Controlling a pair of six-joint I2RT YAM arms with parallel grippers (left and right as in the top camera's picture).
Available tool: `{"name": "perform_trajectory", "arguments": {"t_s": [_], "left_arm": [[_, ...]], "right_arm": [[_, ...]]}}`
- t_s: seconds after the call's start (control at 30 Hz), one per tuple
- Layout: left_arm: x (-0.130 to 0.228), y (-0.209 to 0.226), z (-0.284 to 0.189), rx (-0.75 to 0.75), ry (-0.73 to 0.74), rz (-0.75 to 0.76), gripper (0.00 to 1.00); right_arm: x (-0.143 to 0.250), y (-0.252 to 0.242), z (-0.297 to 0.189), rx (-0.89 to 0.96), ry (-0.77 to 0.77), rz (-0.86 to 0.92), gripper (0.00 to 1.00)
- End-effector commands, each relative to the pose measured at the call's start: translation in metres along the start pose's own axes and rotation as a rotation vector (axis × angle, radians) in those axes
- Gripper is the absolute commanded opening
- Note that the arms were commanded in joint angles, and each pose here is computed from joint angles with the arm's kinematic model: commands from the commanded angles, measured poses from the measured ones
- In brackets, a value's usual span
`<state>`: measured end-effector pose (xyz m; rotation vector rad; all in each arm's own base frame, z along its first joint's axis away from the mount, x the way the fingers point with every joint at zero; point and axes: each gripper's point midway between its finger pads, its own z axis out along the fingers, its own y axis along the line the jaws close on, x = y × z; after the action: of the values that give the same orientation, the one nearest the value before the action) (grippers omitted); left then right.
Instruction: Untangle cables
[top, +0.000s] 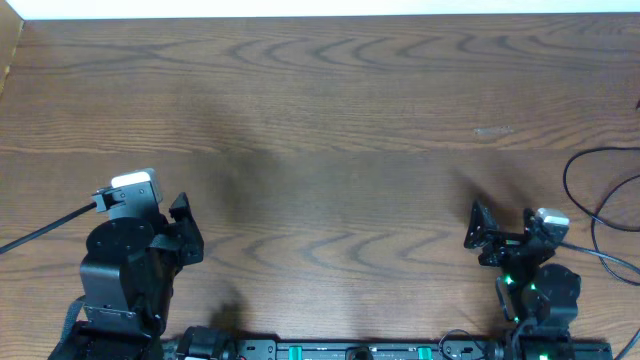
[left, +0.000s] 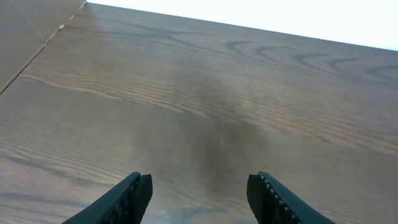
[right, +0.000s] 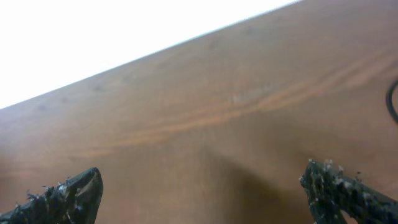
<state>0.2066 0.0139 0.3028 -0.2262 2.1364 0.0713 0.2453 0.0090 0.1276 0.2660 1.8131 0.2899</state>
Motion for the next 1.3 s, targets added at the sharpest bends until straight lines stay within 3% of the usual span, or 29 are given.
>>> {"name": "perform_trajectory", "arguments": {"t_s": [0.0, 0.43, 0.67, 0.87, 1.13, 1.27], "left_arm": [[-0.005, 0.002, -0.002, -0.006, -0.023, 0.002, 0.55], [-0.006, 0.002, -0.006, -0.004, -0.033, -0.012, 0.55], [-0.005, 0.007, -0.020, 0.016, -0.116, -0.059, 0.55], [0.019, 0.013, -0.024, 0.034, -0.188, -0.085, 0.55], [0.048, 0.017, -0.017, 0.082, -0.283, -0.241, 0.56], [0.054, 0.008, -0.009, 0.130, -0.284, -0.237, 0.61]], "right_arm": [[-0.012, 0.004, -0.005, -0.016, -0.063, 0.005, 0.99], [-0.020, 0.018, -0.010, -0.075, -0.106, -0.007, 0.99], [-0.020, 0.018, -0.010, -0.075, -0.106, -0.007, 0.99], [-0.020, 0.018, -0.010, -0.074, -0.106, -0.007, 0.99], [-0.020, 0.018, -0.010, -0.074, -0.106, -0.007, 0.99], [-0.020, 0.018, -0.010, -0.074, -0.106, -0.007, 0.99]]}}
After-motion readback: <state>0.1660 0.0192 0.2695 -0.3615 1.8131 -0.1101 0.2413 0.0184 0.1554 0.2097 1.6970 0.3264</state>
